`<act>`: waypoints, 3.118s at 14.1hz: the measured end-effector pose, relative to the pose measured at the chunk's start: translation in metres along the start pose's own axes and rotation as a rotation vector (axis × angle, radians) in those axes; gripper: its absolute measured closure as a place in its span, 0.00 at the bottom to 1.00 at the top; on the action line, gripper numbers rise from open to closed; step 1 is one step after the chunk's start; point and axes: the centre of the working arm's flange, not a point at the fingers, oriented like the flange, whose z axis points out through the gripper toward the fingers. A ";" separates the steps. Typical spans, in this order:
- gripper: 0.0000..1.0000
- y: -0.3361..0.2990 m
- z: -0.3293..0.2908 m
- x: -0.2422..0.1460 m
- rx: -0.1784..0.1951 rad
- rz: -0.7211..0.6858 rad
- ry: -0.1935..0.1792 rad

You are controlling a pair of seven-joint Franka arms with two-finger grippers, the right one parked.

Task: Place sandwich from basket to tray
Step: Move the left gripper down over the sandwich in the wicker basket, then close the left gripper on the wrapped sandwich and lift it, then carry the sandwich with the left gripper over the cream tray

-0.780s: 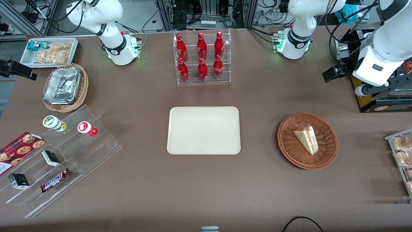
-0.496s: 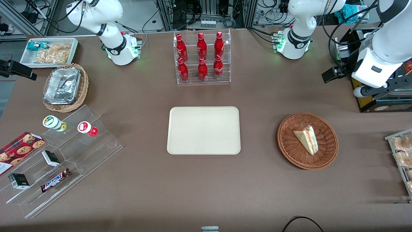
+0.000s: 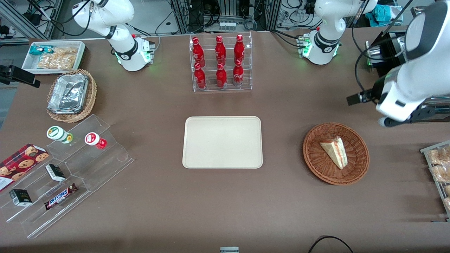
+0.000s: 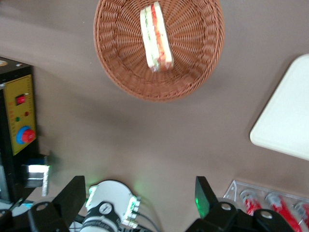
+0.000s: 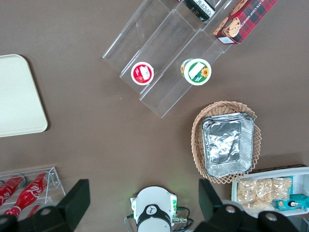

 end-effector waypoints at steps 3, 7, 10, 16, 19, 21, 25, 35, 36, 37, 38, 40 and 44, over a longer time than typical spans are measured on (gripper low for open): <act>0.00 0.014 0.062 0.039 -0.021 -0.099 0.031; 0.00 0.014 0.140 0.063 -0.053 -0.248 0.062; 0.00 0.009 0.187 0.070 -0.082 -0.297 0.098; 0.00 0.008 0.232 0.084 -0.126 -0.347 0.137; 0.00 0.006 0.253 0.100 -0.153 -0.368 0.156; 0.00 0.008 0.268 0.106 -0.161 -0.371 0.155; 0.30 0.011 0.284 0.112 -0.166 -0.386 0.146; 0.84 0.075 0.192 0.069 -0.156 -0.216 0.214; 0.84 0.110 0.178 0.047 -0.144 -0.151 0.213; 0.83 0.149 0.168 0.023 -0.133 -0.087 0.215; 0.82 0.186 0.165 -0.002 -0.129 -0.031 0.220; 0.82 0.252 0.169 -0.043 -0.134 0.039 0.224; 0.83 0.373 0.204 -0.099 -0.156 0.092 0.202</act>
